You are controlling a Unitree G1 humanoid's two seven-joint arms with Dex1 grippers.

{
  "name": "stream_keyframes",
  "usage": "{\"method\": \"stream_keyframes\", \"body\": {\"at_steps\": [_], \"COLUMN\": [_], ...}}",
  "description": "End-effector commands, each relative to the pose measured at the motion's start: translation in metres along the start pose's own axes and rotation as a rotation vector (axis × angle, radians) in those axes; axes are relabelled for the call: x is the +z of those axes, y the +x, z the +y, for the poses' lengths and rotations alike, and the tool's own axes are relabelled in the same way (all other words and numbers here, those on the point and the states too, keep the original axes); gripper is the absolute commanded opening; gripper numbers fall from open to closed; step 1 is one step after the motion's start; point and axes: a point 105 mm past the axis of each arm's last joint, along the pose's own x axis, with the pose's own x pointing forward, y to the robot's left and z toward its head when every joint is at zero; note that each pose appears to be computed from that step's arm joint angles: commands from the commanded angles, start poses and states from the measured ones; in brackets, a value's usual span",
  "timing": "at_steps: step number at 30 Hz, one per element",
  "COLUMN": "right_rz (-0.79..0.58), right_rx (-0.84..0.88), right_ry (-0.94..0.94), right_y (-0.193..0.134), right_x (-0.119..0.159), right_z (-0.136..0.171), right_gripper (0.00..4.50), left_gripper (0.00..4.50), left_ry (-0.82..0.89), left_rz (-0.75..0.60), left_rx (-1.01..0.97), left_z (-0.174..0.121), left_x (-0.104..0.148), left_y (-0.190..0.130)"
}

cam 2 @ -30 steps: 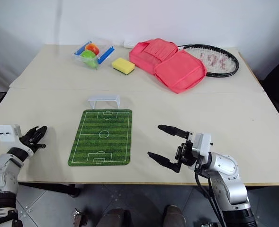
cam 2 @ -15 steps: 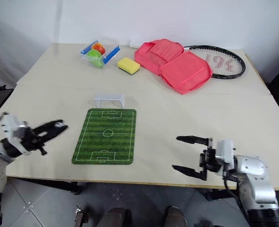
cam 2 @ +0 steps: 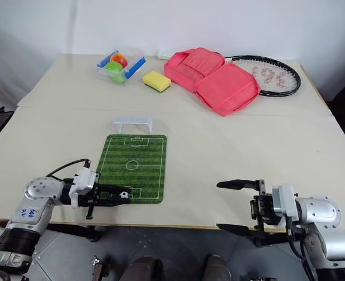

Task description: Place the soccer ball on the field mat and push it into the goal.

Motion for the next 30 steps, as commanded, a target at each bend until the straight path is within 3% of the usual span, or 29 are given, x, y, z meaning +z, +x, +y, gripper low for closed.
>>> {"method": "stream_keyframes", "body": {"at_steps": [1,8,9,14,30], "right_rz": [-0.018,-0.031,-0.034,-0.041,-0.050], "right_rx": [-0.018,-0.035,-0.038,-0.045,-0.036], "right_ry": [-0.027,-0.015,-0.012,-0.006,0.026], "right_y": [0.006,0.018,0.019,0.023,0.030], "right_x": [0.009,0.013,0.013,0.014,0.014], "right_z": [-0.001,0.001,0.001,0.000,-0.002], "right_gripper": [4.50,4.50,4.50,4.50,4.50], "left_gripper": [0.84,0.84,1.56,3.01,3.01], "left_ry": [0.042,0.045,0.048,0.079,0.127], "left_rz": [-0.002,-0.001,-0.001,-0.024,-0.076], "left_rx": [0.024,0.039,0.041,0.063,0.072], "left_z": [0.008,0.012,0.013,0.015,0.004], "left_x": [0.001,-0.002,-0.002,0.002,0.021], "left_y": [0.003,0.003,0.003,0.001,-0.005]}}
